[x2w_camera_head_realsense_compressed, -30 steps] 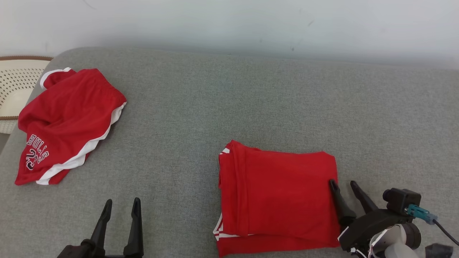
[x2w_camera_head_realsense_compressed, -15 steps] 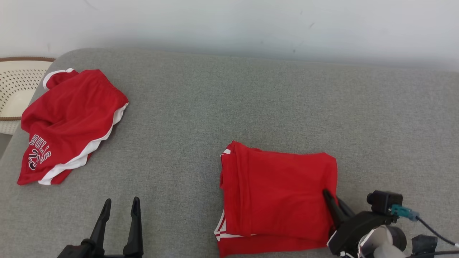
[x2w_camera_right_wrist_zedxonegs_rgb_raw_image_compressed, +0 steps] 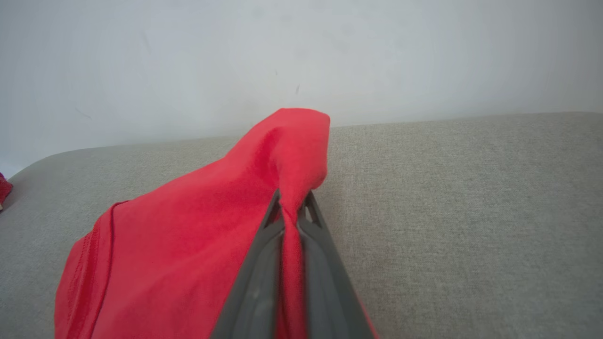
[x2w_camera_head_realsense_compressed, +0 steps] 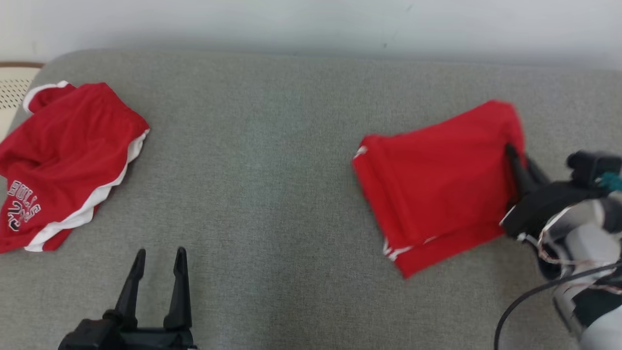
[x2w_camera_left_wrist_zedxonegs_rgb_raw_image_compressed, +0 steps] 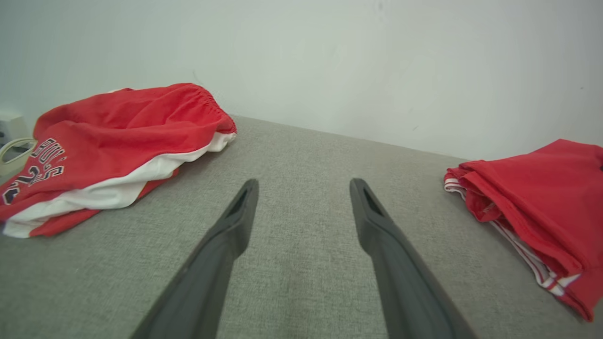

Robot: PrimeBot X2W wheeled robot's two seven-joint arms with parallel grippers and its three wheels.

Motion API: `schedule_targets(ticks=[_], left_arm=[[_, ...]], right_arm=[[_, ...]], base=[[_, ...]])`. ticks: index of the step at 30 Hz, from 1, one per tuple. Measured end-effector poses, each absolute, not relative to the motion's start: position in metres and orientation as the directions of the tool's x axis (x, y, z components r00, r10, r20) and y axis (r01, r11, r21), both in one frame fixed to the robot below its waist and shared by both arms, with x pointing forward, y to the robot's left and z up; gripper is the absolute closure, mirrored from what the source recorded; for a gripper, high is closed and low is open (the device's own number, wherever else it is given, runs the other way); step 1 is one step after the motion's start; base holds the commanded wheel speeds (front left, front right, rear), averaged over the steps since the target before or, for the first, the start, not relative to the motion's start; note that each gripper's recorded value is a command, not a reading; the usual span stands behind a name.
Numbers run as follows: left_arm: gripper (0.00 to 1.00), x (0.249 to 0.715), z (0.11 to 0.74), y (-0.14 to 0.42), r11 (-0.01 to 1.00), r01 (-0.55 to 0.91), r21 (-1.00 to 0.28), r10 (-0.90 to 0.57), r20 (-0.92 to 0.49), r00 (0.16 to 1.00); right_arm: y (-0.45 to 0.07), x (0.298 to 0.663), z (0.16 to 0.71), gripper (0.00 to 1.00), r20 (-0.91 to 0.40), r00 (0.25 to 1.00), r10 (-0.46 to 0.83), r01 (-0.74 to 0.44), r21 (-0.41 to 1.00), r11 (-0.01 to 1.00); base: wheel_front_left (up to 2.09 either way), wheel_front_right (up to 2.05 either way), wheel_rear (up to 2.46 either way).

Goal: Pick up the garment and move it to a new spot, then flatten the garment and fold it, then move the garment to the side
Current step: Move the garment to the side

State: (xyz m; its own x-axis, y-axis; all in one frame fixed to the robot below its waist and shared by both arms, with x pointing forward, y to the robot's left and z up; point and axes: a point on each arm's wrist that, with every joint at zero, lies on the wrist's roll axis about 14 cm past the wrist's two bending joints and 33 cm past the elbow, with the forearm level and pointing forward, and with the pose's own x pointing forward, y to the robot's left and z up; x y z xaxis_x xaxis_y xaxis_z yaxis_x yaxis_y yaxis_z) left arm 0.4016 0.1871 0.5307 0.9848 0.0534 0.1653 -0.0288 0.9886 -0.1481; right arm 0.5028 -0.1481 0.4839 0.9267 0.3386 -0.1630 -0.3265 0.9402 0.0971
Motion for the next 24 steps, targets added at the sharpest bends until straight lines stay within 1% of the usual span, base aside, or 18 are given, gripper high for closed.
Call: schedule_targets(ticks=[5, 10, 11, 21, 24], left_arm=[[0.0, 0.419, 0.534, 0.185, 0.992, -0.019, -0.127, 0.043, 0.19, 0.981], [0.0, 0.44, 0.534, 0.183, 0.996, -0.013, -0.091, 0.032, 0.212, 0.977], [0.0, 0.449, 0.534, 0.179, 0.997, 0.001, -0.081, 0.016, 0.22, 0.975], [0.0, 0.477, 0.518, 0.166, 0.998, 0.038, -0.058, -0.024, 0.224, 0.974], [0.0, 0.48, 0.514, 0.164, 0.998, 0.045, -0.053, -0.032, 0.219, 0.975]], right_arm=[[-0.19, 0.538, 0.494, 1.0, -0.149, 0.954, 0.26, -0.262, 0.012, 0.965], [-0.232, 0.565, 0.495, 1.0, -0.152, 0.972, 0.181, -0.192, -0.066, 0.979], [-0.25, 0.573, 0.492, 1.0, -0.161, 0.976, 0.146, -0.162, -0.09, 0.983], [-0.329, 0.59, 0.478, 1.0, -0.216, 0.976, -0.008, -0.042, -0.225, 0.973], [-0.341, 0.591, 0.476, 1.0, -0.229, 0.973, -0.03, -0.031, -0.26, 0.965]], base=[[0.0, 0.0, 0.0], [0.0, 0.0, 0.0], [0.0, 0.0, 0.0], [0.0, 0.0, 0.0], [0.0, 0.0, 0.0]])
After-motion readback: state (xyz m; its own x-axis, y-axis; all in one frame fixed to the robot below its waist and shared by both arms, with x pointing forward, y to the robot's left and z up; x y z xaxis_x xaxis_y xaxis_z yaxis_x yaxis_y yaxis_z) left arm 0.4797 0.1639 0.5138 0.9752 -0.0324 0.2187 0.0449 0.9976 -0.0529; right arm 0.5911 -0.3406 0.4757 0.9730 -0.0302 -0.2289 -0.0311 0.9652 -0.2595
